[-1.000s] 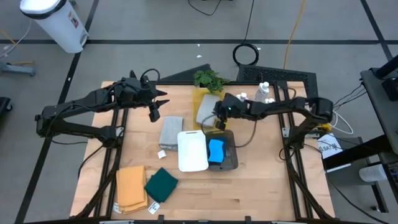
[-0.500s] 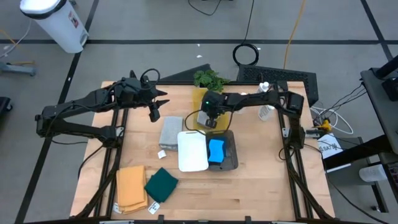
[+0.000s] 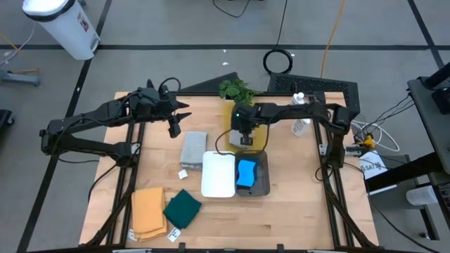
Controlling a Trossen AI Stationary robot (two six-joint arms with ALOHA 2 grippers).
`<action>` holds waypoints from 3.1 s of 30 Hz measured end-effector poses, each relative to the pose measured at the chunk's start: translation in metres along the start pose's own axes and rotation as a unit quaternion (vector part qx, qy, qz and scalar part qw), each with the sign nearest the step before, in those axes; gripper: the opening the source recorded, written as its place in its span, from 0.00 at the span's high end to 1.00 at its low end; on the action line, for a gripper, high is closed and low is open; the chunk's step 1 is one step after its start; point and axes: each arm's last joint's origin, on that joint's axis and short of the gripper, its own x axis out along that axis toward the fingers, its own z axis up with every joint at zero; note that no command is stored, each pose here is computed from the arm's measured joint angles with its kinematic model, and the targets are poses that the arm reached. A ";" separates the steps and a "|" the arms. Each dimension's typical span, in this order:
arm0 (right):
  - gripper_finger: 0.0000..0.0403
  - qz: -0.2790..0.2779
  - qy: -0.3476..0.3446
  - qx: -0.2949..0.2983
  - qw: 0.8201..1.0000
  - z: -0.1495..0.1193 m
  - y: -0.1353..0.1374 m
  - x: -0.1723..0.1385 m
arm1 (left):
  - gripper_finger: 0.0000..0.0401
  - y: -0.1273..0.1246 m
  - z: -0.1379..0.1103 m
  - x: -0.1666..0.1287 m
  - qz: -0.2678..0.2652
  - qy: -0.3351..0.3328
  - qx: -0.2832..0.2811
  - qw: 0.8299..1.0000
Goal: Pick & Place Kitchen Items
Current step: Put the left gray microfiber into the yellow bin, then put the gray microfiber into the yellow bin
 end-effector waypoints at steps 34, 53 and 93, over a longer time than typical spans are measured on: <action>0.94 0.014 -0.168 -0.019 0.986 0.029 0.060 -0.121 | 0.17 0.069 -0.121 0.162 -0.188 0.353 -0.116 0.909; 0.95 0.018 -0.139 -0.022 0.990 0.012 0.065 -0.099 | 0.17 0.048 -0.169 0.199 -0.259 0.452 -0.125 0.844; 0.96 0.011 -0.173 -0.019 0.985 0.018 0.064 -0.101 | 0.95 0.026 -0.101 0.143 -0.064 0.422 0.035 0.903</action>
